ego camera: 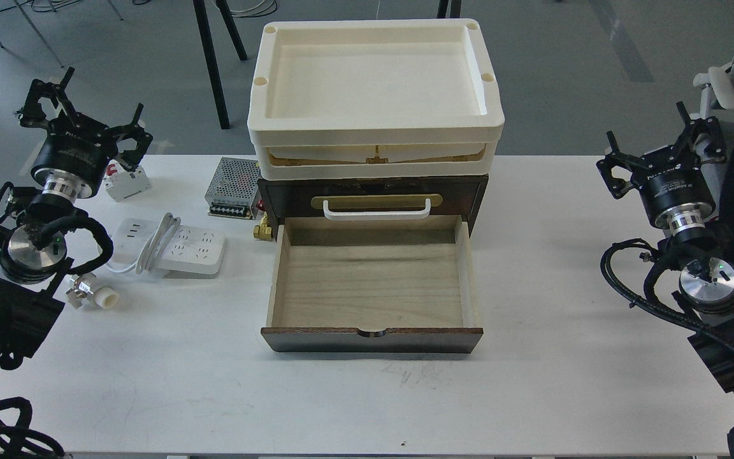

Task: Put charging cable into cabinet
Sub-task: 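Move the left gripper toward the white power strip on the table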

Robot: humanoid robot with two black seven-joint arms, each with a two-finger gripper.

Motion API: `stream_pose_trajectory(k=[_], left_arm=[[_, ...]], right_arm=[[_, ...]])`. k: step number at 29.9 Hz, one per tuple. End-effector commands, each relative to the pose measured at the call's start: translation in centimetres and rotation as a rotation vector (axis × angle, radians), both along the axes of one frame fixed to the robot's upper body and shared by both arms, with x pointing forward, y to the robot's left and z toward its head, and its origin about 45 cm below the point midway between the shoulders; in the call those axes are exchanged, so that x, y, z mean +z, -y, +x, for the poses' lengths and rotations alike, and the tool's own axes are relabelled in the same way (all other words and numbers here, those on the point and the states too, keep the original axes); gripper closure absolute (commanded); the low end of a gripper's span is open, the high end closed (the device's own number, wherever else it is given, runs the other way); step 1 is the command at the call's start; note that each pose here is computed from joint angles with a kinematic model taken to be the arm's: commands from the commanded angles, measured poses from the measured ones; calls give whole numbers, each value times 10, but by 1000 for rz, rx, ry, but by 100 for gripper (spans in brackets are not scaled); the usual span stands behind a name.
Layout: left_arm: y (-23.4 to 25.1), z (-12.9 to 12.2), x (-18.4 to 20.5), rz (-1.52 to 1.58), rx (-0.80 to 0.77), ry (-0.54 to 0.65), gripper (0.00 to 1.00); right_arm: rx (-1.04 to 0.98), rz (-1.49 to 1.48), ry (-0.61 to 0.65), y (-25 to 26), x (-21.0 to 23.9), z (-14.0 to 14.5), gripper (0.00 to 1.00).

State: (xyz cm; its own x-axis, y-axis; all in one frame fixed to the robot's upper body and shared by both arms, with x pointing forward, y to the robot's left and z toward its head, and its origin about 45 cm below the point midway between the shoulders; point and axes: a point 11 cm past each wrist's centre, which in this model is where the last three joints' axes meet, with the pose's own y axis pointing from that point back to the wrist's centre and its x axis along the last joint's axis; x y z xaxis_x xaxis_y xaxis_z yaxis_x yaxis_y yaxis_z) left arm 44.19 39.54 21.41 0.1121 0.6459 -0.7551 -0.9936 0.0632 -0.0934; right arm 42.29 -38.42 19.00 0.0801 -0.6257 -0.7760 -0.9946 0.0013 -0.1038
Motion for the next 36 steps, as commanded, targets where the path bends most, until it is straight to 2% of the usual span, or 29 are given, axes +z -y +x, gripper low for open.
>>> stream_pose_trajectory(k=[1, 7, 11, 15, 18, 23, 26, 31, 34, 36], left_arm=[[4, 1, 0, 5, -13, -2, 0], [4, 4, 13, 13, -25, 26, 0], [-15, 1, 66, 157, -70, 120, 0], [-37, 1, 122, 552, -114, 163, 1], [-36, 1, 148, 894, -166, 181, 1], [-15, -9, 171, 1281, -264, 249, 1], [-6, -11, 165, 1521, -321, 241, 1], [-7, -12, 128, 1894, -429, 149, 1], [0, -22, 78, 2032, -610, 79, 1], [3, -28, 50, 2118, -656, 66, 1]], right_arm=[[6, -2, 5, -2, 0, 0, 0], [10, -3, 3, -3, -1, -1, 0], [10, -2, 7, -3, 0, 0, 0], [3, -2, 9, -2, 0, 0, 0], [3, -2, 11, -2, 0, 0, 0], [2, -1, 12, -3, 0, -1, 0], [0, -1, 13, -2, 1, -1, 0], [-2, -2, 11, -2, -1, -1, 0], [0, -2, 10, -3, -1, -1, 0], [-1, -3, 10, -3, -1, -1, 0]])
